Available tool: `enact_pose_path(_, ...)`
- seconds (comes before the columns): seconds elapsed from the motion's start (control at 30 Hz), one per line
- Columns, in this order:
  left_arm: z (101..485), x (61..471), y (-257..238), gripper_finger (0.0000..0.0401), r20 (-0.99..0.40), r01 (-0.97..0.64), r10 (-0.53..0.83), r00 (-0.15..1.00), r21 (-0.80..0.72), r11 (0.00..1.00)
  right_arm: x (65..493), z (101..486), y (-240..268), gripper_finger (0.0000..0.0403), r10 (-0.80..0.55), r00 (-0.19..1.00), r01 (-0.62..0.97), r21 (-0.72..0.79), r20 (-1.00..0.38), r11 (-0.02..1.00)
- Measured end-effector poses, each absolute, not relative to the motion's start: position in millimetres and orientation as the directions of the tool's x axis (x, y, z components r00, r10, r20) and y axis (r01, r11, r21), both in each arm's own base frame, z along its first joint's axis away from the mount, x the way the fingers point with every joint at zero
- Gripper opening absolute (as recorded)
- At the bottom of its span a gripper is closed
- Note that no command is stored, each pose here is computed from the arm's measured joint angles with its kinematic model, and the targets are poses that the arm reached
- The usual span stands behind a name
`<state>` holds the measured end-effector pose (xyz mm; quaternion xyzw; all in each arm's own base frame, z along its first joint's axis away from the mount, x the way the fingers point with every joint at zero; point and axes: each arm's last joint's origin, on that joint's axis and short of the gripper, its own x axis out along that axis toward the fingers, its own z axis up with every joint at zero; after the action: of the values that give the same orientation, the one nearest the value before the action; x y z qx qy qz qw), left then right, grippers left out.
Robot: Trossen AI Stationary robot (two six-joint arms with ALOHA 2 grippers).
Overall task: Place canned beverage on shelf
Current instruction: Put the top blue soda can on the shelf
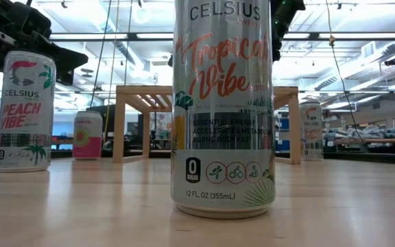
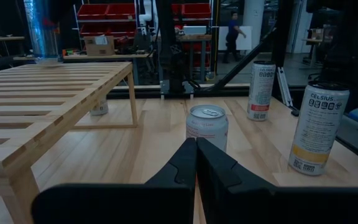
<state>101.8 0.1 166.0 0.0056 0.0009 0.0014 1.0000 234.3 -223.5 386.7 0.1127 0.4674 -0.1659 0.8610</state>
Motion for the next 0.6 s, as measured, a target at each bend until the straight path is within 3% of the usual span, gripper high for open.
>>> enact_pose_path(0.6,166.0,101.8,0.1,0.0018,-0.002,-0.003,0.003,1.0,0.011,1.0,234.0,386.6,-223.2,0.0282,-0.18,0.505,0.398,0.043,-0.844,0.916)
